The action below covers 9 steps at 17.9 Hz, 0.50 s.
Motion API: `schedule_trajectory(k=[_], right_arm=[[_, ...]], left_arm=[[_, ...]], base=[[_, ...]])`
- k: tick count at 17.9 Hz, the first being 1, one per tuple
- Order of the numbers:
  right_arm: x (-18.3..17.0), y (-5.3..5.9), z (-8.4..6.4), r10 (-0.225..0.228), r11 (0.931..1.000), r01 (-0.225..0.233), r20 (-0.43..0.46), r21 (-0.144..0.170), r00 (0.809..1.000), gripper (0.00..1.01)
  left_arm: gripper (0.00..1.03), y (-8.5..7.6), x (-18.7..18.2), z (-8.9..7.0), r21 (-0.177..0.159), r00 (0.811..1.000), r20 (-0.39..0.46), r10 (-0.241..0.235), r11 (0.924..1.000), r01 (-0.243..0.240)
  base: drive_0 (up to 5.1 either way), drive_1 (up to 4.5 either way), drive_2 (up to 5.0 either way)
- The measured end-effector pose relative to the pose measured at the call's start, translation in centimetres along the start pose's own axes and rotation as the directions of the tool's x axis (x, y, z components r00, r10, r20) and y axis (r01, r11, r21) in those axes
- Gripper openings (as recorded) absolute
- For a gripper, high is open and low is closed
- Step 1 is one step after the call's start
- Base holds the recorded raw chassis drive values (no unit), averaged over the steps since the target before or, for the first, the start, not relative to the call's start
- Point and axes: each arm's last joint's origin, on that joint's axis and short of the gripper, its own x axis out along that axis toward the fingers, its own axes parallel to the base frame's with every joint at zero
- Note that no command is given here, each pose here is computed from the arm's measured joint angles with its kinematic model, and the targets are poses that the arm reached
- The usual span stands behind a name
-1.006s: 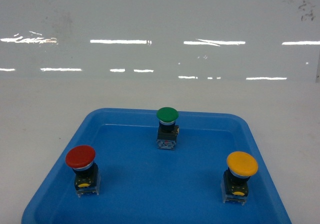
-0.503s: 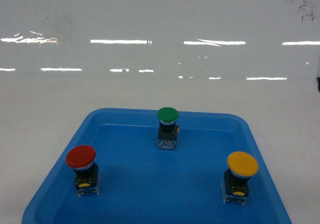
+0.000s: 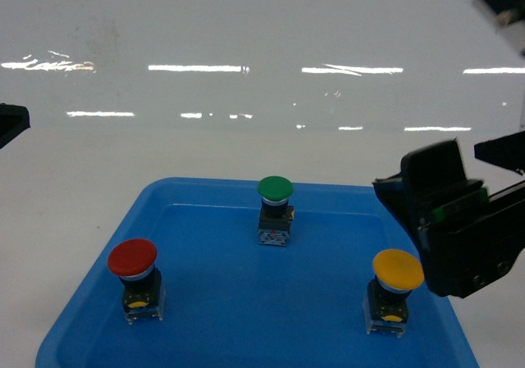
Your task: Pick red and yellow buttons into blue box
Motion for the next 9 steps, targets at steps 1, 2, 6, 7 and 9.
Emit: schedule_trajectory(k=[1,2,6,7,9], right_arm=[[0.7,0.1,-0.6,0.010,0.9999,-0.009,-0.035,0.005,0.999,0.98],[1.6,0.2,-1.2,0.008,1.0000,-0.008,-0.060,0.002,0.998,0.98],[3.4,0.6,-1.4,0.030,0.9995,-0.031,-0.090,-0.005,0.995,0.98],[3.8,0.8,-1.4,0.029,0.9995,-0.030,-0.094,-0.008,0.995,0.98],[4.9,1.2,-1.9,0.036,0.9992,-0.038,-0.122,-0.015,0.992,0.98]], left_arm=[[0.98,0.0,0.0,0.0,0.000,1.000,0.000,-0.001,1.0000,0.001],[0.98,0.0,0.0,0.0,0.002,1.000,0.000,-0.001,1.0000,0.001],[0.98,0.0,0.0,0.0,0.010,1.000,0.000,-0.001,0.9999,0.001],[0.98,0.0,0.0,0.0,0.010,1.000,0.000,-0.001,0.9999,0.001],[0.98,0.0,0.0,0.0,0.010,1.000,0.000,-0.001,0.9999,0.001]], base=[[0.0,0.00,0.0],[0.0,0.00,0.0],[0.0,0.00,0.0],[0.0,0.00,0.0],[0.0,0.00,0.0]])
